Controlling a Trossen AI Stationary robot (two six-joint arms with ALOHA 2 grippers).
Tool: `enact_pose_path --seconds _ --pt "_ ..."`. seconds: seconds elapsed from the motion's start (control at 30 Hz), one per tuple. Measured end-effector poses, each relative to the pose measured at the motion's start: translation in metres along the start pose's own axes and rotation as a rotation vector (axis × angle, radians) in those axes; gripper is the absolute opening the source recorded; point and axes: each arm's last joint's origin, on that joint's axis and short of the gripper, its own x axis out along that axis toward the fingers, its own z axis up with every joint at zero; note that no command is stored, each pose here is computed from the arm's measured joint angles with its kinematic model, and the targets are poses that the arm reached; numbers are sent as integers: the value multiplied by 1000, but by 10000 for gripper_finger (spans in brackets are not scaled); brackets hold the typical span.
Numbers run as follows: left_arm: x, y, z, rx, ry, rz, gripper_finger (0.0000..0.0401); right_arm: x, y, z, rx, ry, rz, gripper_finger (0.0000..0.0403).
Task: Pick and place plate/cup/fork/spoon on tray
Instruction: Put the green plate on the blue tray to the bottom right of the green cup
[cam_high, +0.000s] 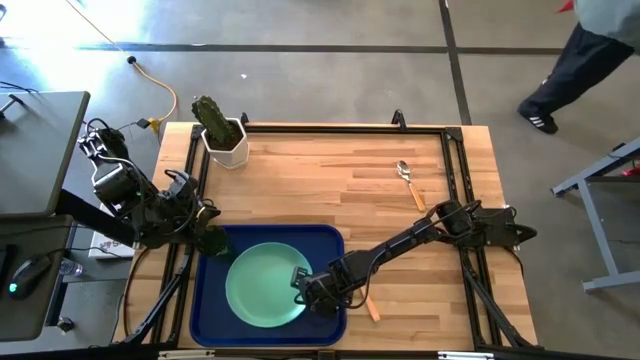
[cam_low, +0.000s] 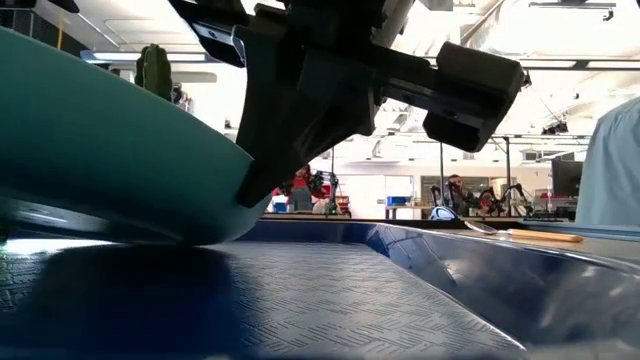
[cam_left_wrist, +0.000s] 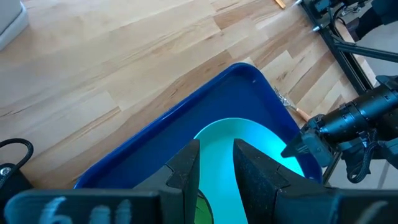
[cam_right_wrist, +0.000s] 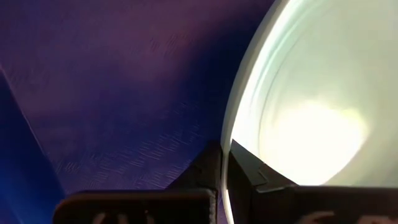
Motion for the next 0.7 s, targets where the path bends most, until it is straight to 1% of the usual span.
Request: enact_pose_path --seconds 0.17,0.43,0.7 --pt "0 0 0 0 0 0 85 0 0 0 26 3 -3 6" --pt "0 0 0 -7 0 -1 85 -1 0 0 44 5 -4 40" --pt "0 0 0 -9 0 0 85 -1 0 0 44 8 -7 43"
